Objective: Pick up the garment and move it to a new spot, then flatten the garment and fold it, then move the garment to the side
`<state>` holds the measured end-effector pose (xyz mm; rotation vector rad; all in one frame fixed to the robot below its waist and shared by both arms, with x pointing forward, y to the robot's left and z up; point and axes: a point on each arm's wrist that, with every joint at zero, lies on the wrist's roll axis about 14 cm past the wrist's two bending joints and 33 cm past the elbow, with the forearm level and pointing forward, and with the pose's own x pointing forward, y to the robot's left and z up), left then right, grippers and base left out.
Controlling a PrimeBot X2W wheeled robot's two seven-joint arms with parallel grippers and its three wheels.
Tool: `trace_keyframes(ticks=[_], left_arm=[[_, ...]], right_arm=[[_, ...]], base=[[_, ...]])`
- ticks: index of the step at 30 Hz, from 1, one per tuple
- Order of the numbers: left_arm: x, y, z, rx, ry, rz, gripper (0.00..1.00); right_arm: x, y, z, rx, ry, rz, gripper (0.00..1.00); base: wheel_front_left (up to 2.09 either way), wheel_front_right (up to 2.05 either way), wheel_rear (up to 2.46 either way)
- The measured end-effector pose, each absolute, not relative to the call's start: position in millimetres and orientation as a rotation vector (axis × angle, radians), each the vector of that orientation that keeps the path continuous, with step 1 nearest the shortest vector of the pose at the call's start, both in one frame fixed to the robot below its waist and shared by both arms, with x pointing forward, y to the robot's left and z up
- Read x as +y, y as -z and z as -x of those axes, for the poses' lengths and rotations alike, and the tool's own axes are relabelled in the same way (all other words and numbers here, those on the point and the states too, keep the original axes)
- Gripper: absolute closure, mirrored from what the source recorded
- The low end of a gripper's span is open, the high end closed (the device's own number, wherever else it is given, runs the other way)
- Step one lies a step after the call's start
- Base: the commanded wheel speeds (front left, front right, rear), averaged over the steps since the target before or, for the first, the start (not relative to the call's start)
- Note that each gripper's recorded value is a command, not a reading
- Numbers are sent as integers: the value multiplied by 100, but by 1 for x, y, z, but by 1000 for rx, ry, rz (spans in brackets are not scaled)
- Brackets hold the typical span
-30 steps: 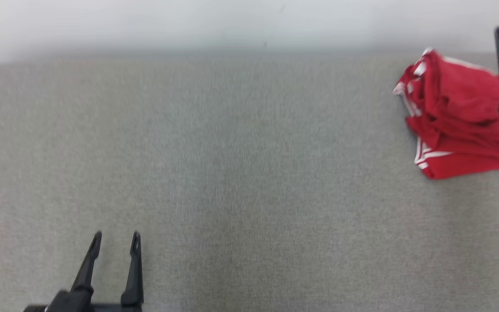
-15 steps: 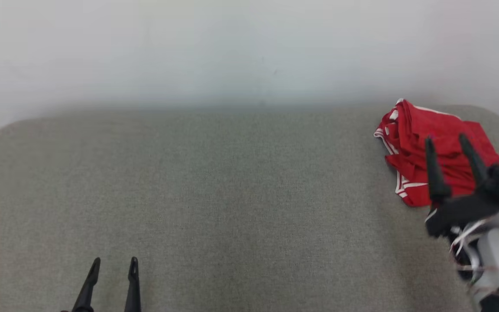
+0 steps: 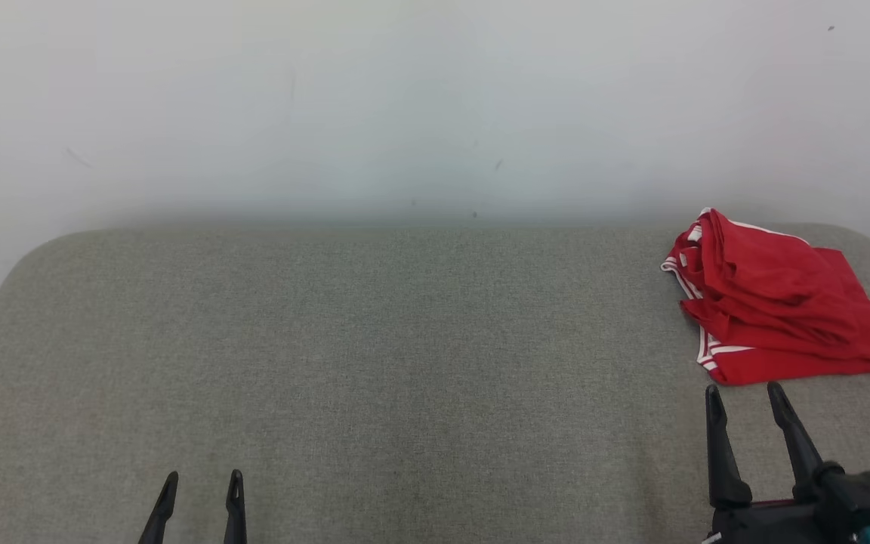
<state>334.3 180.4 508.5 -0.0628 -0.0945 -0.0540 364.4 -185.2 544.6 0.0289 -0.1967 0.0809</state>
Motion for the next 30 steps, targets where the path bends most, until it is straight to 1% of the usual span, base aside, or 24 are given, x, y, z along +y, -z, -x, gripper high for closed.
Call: trace_keyframes(ticks=[8,12,30], left_arm=[[180,-505,-332,-86,43,80,0],[178,-502,-329,-75,43,85,0],[180,-499,-326,-67,38,29,0]], right_arm=[[-186,-523,-334,-141,-54,-50,0],[-187,-514,-327,-115,-45,-82,0],[-182,-507,-328,-93,-57,-102,0]], base=[[0,0,0],[0,0,0],[0,0,0]])
